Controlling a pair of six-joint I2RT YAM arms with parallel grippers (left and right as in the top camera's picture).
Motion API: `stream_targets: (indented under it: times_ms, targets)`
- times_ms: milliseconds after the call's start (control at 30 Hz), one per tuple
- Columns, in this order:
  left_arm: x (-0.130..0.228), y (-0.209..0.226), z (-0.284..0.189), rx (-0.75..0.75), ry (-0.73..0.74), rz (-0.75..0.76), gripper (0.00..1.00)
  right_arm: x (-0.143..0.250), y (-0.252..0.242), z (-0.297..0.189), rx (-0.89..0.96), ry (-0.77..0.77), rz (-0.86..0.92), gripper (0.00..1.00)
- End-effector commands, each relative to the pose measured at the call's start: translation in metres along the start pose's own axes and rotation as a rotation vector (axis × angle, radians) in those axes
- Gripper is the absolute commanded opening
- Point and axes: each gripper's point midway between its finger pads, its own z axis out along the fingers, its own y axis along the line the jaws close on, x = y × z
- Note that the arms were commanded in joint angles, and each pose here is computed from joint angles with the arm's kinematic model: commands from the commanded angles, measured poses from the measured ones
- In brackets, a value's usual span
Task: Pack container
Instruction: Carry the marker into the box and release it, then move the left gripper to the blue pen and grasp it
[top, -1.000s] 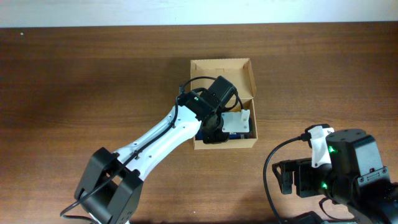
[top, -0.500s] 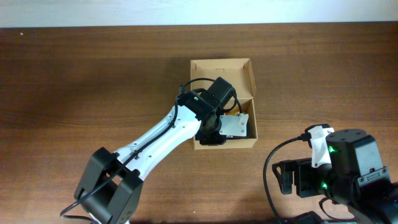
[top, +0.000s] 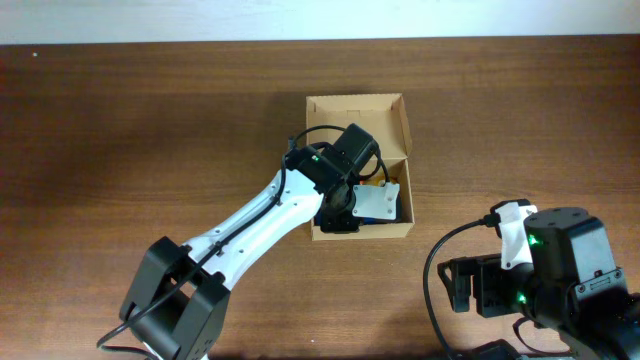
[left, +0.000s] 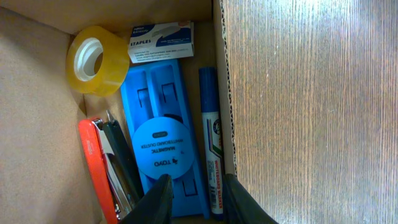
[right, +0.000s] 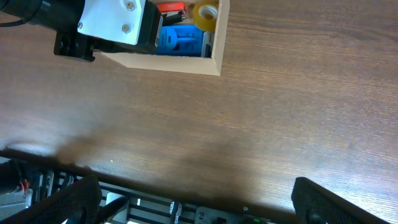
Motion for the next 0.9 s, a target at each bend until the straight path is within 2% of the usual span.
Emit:
stream_targets:
  times_ms: [0, 200, 367, 467, 567, 767, 867]
  targets:
    - [0.000, 0.009, -0.003, -0.019, 0.000, -0.006, 0.25, -0.002, 0.002, -0.003, -0.008, -0.016, -0.011, 0.99]
    - [-0.016, 0.052, -0.056, -0.179, -0.056, -0.170, 0.25, -0.002, 0.002, -0.003, -0.008, -0.016, -0.011, 0.99]
    - [0.000, 0.091, -0.105, -0.357, -0.084, -0.482, 0.25, -0.002, 0.002, -0.003, -0.008, -0.015, -0.010, 0.99]
    - [0.022, 0.104, -0.121, -0.392, -0.118, -0.700, 0.25, -0.002, 0.002, -0.003, -0.008, -0.016, -0.011, 0.99]
    - [0.047, 0.113, -0.127, -0.405, -0.121, -0.863, 0.25, -0.002, 0.002, -0.003, -0.008, -0.015, -0.010, 0.99]
    - [0.080, 0.117, -0.122, -0.408, -0.090, -0.964, 0.25, -0.002, 0.002, -0.003, -0.008, -0.015, -0.011, 0.99]
    - [0.098, 0.122, -0.105, -0.420, -0.107, -1.074, 0.25, -0.002, 0.002, -0.003, -0.008, -0.015, -0.011, 0.99]
